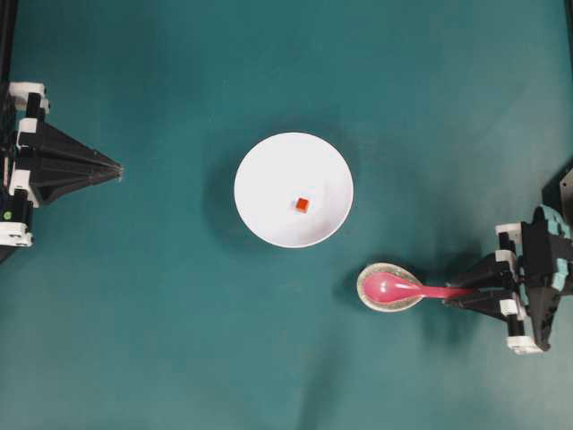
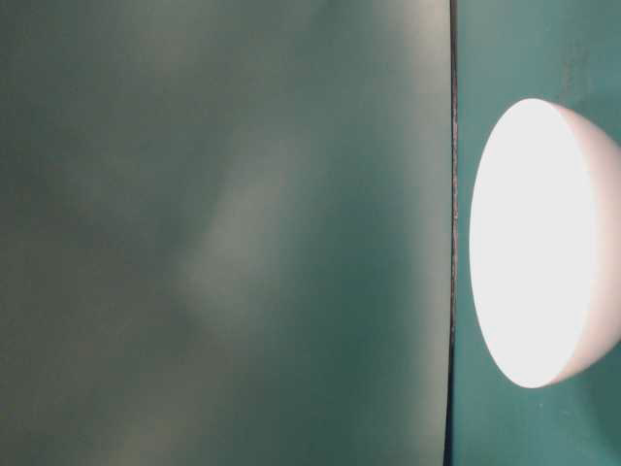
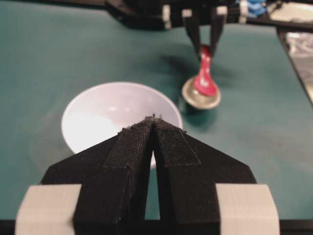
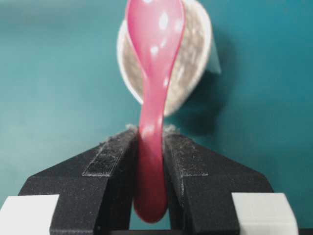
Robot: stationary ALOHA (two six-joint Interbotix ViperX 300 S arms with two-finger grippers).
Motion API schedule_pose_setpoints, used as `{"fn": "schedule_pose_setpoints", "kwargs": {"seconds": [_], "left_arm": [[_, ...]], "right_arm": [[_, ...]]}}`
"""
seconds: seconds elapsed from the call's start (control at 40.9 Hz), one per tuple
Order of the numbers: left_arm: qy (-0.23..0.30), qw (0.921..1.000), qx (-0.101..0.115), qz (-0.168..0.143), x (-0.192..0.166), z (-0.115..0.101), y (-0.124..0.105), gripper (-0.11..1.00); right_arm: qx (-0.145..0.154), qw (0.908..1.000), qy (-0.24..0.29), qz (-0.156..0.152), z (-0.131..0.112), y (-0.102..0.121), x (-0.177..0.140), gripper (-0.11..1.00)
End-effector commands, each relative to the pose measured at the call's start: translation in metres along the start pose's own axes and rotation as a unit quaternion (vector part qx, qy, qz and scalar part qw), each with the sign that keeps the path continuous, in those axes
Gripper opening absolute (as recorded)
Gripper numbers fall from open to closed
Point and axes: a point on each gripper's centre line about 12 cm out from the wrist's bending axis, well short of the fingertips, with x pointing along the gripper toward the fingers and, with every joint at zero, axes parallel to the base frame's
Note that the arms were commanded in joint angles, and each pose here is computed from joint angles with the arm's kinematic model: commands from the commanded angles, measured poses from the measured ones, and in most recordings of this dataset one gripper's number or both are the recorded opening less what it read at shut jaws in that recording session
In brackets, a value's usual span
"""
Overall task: Grip the spoon and scoop the red block from the bowl with right arm.
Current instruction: 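Lift the spoon and carry it over the white bowl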
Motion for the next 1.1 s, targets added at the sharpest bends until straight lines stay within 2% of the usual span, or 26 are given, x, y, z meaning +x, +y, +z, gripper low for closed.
{"fn": "schedule_pose_setpoints", "kwargs": {"seconds": [0.0, 0.122, 0.293, 0.562, 0.708, 0.928, 1.075], "left_arm": [[-0.007, 1.0000, 0.002, -0.001, 0.002, 0.006, -0.001, 0.00], [-0.010, 0.9999, 0.002, -0.001, 0.002, 0.007, -0.001, 0.00], [-0.011, 0.9999, 0.002, -0.001, 0.002, 0.008, -0.001, 0.00], [-0.012, 0.9999, 0.002, -0.001, 0.002, 0.008, -0.001, 0.00], [-0.012, 0.9999, 0.005, -0.002, 0.002, 0.008, -0.001, 0.00], [-0.012, 0.9999, 0.008, -0.001, 0.002, 0.008, -0.001, 0.00], [-0.012, 0.9999, 0.007, -0.002, 0.002, 0.008, -0.001, 0.00]], "right_arm": [[0.021, 0.9993, -0.023, 0.019, 0.013, 0.007, -0.005, 0.23], [0.037, 0.9977, -0.047, 0.032, 0.028, 0.009, -0.011, 0.23], [0.036, 0.9944, -0.085, 0.051, 0.058, 0.014, -0.019, 0.23], [0.032, 0.9933, -0.103, 0.040, 0.123, 0.002, -0.026, 0.23], [0.024, 0.9962, -0.076, 0.033, 0.157, -0.013, -0.028, 0.23], [0.037, 0.9991, -0.013, 0.015, 0.194, -0.043, -0.024, 0.23], [0.026, 0.9992, 0.029, 0.005, 0.218, -0.060, -0.020, 0.23]]}}
